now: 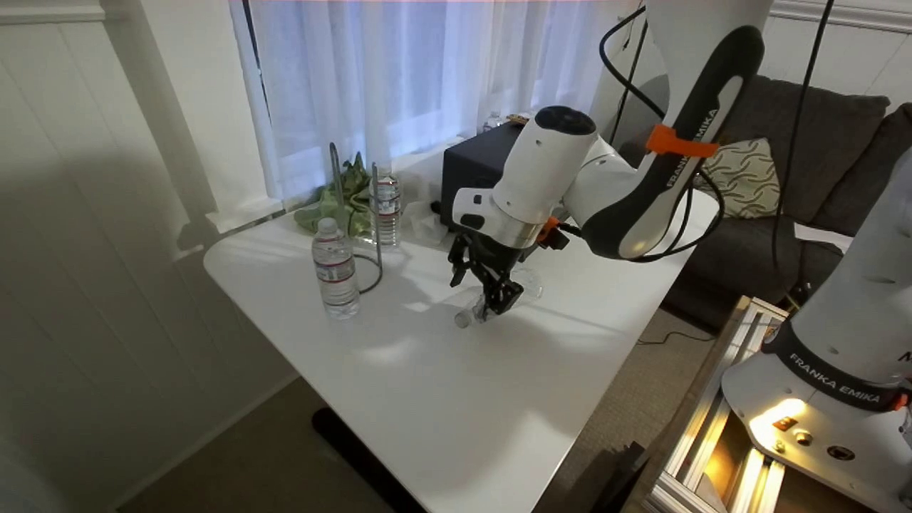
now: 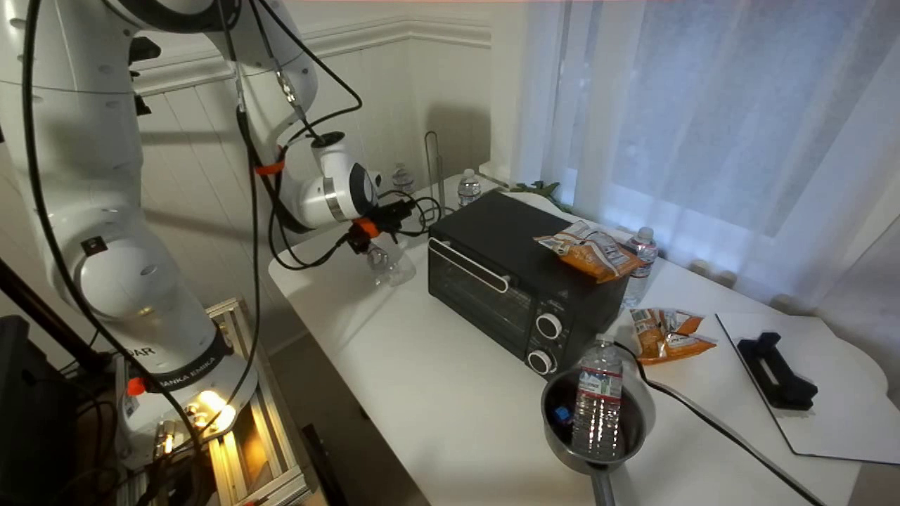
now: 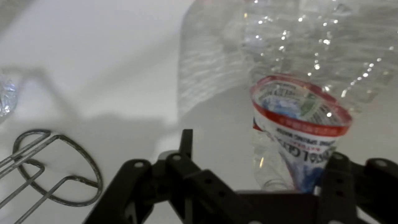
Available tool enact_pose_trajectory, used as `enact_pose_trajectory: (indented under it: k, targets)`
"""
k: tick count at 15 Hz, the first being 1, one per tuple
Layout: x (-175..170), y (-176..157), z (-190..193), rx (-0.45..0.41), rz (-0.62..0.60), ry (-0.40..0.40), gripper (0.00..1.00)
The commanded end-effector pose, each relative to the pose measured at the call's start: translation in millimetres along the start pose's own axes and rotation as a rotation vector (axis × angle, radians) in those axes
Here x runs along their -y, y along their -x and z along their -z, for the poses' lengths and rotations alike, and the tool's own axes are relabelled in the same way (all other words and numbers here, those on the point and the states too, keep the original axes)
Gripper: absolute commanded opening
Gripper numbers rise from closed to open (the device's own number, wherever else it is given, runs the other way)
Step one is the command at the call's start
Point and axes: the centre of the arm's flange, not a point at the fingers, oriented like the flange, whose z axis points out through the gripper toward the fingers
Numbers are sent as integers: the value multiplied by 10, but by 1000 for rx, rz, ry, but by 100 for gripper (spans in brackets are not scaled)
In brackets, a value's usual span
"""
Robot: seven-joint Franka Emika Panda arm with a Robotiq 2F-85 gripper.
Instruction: Squeeze the water bottle on the counter
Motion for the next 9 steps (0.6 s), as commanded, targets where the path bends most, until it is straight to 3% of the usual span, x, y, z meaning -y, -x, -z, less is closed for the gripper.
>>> enact_pose_trajectory:
  k: [1,9]
  targets:
    - [90,15,336,8,8,21,100]
    - [3,11,548,17,-17,97,100]
